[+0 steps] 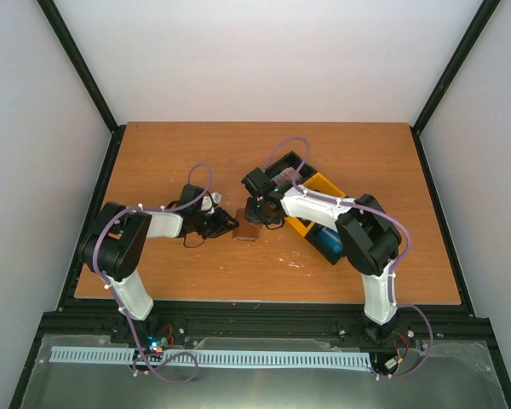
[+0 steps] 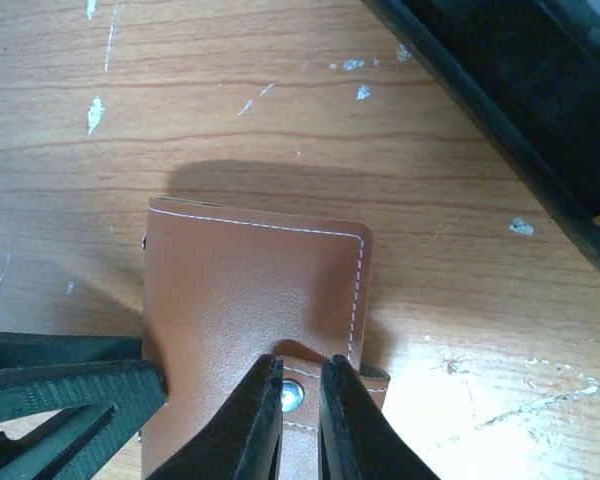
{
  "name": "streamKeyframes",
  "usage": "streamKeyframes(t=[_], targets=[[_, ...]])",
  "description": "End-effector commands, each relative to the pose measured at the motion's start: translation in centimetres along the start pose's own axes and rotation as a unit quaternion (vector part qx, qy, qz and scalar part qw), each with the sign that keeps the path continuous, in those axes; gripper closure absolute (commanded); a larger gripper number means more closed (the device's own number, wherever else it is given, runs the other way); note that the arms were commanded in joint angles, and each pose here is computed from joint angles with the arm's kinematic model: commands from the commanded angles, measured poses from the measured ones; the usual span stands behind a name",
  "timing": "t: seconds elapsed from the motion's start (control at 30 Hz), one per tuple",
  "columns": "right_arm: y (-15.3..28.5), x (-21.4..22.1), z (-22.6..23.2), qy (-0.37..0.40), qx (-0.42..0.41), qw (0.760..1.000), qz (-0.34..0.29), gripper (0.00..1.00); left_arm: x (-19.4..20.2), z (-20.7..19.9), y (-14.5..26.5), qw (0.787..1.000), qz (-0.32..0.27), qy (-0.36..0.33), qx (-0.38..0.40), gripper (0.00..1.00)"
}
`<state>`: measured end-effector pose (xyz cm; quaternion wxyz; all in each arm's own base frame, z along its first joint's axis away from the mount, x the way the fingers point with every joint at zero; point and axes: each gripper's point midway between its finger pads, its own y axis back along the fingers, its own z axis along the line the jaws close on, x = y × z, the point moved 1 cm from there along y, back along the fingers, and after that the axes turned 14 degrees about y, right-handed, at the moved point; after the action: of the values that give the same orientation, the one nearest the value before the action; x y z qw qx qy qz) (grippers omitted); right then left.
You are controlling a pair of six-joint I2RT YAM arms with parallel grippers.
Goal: Put the credit cards into the card holder
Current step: Close the card holder at the center of the board.
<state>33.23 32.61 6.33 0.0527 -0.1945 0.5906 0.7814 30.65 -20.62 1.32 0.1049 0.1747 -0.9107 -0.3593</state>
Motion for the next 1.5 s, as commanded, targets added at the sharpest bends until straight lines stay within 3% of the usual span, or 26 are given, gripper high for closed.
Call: streamKeyframes(t=[0.0, 0.8, 1.47], targets=[[-0.9, -0.2, 0.0, -0.002, 0.003, 1.000, 0.001, 0.87, 6.8, 15.2, 0.6, 0.953, 0.064, 0.113, -0.272, 0.74], [-2.6, 2.6, 0.8, 0.000, -0.042, 0.997, 0.058, 0.91, 6.8, 15.2, 0.5, 0.953, 0.066, 0.113, -0.272, 0.74], [-4.4, 5.6, -1.3, 0.036, 0.030, 0.993, 0.106, 0.96, 6.7, 15.2, 0.4, 0.953, 0.066, 0.115, -0.272, 0.74]])
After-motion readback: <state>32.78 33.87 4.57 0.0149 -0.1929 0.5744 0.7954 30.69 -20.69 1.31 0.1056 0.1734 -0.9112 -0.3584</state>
